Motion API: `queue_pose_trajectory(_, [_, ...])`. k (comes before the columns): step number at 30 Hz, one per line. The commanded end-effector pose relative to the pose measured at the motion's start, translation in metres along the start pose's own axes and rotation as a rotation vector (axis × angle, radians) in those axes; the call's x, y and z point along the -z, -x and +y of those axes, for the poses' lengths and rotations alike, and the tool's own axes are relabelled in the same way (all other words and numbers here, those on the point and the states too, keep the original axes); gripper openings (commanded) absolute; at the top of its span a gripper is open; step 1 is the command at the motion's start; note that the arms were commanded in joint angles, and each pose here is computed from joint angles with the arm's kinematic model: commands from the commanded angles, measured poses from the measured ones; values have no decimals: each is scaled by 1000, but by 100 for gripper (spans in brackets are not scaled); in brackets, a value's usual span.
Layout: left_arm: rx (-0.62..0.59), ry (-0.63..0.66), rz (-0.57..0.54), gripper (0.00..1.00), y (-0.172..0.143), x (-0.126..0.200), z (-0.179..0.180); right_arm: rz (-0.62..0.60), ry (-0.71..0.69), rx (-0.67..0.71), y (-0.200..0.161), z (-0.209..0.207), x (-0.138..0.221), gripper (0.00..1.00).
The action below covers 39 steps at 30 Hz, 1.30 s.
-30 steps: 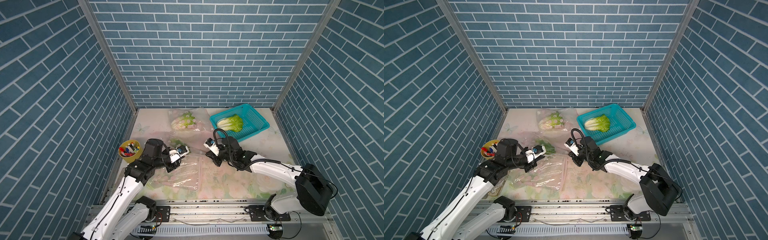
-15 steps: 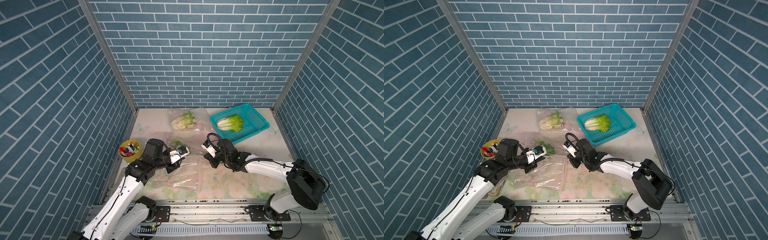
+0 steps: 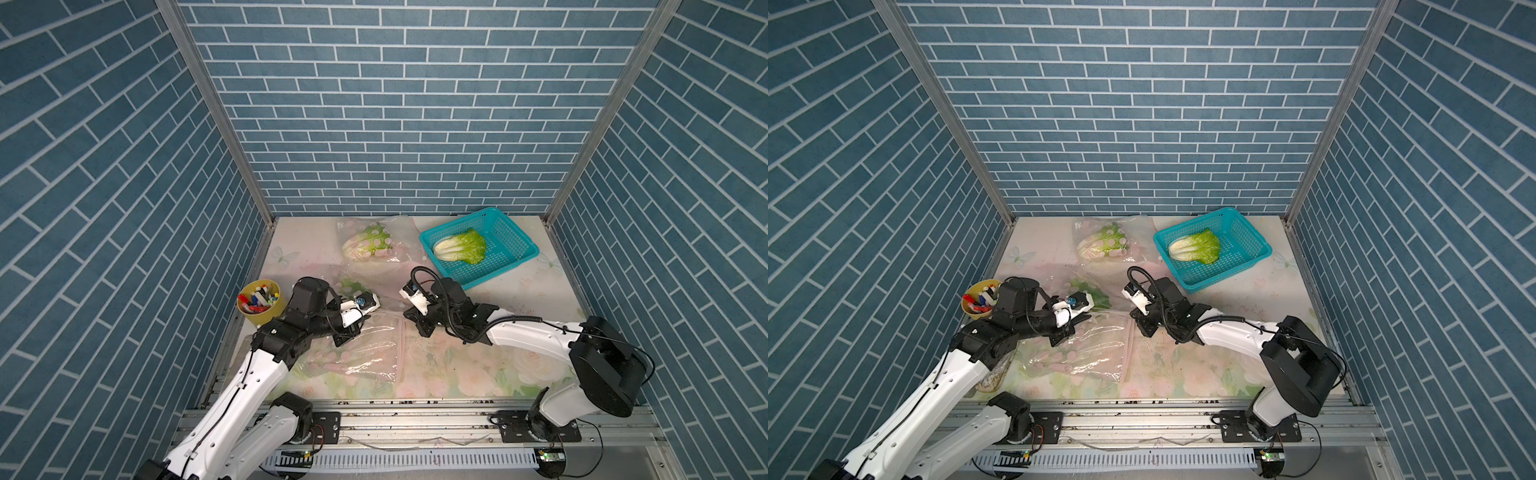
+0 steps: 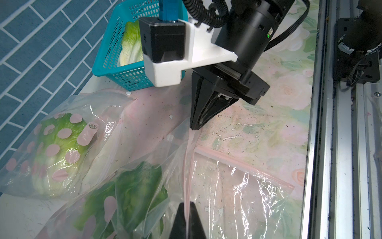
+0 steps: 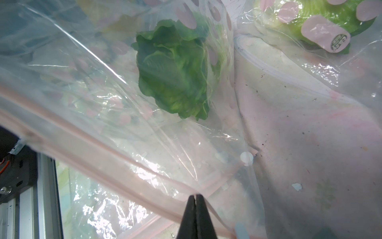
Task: Open the zip-top bag and take out the chinese cabbages
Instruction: Open the zipper of the food storage bag at the center of the board.
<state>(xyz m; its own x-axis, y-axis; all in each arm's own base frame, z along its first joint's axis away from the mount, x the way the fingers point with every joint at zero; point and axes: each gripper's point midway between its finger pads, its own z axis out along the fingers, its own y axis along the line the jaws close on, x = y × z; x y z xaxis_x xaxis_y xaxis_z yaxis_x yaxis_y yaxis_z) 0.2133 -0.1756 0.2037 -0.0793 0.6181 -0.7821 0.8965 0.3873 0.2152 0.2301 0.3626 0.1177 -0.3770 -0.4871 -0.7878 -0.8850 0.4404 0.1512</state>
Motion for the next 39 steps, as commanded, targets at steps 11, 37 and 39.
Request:
queue_pose_trajectory(11, [9,-6,-3,0,-1,-4,-2,-63,81,-81,29,21,-19,12])
queue_pose_trajectory(37, [597,787,148,100,-22,45,151,-136,12,-322,58,-61,-78,76])
queue_pose_trajectory(39, [671,781,308,99,-38,38,161,-137,50,-338,58,-57,-82,72])
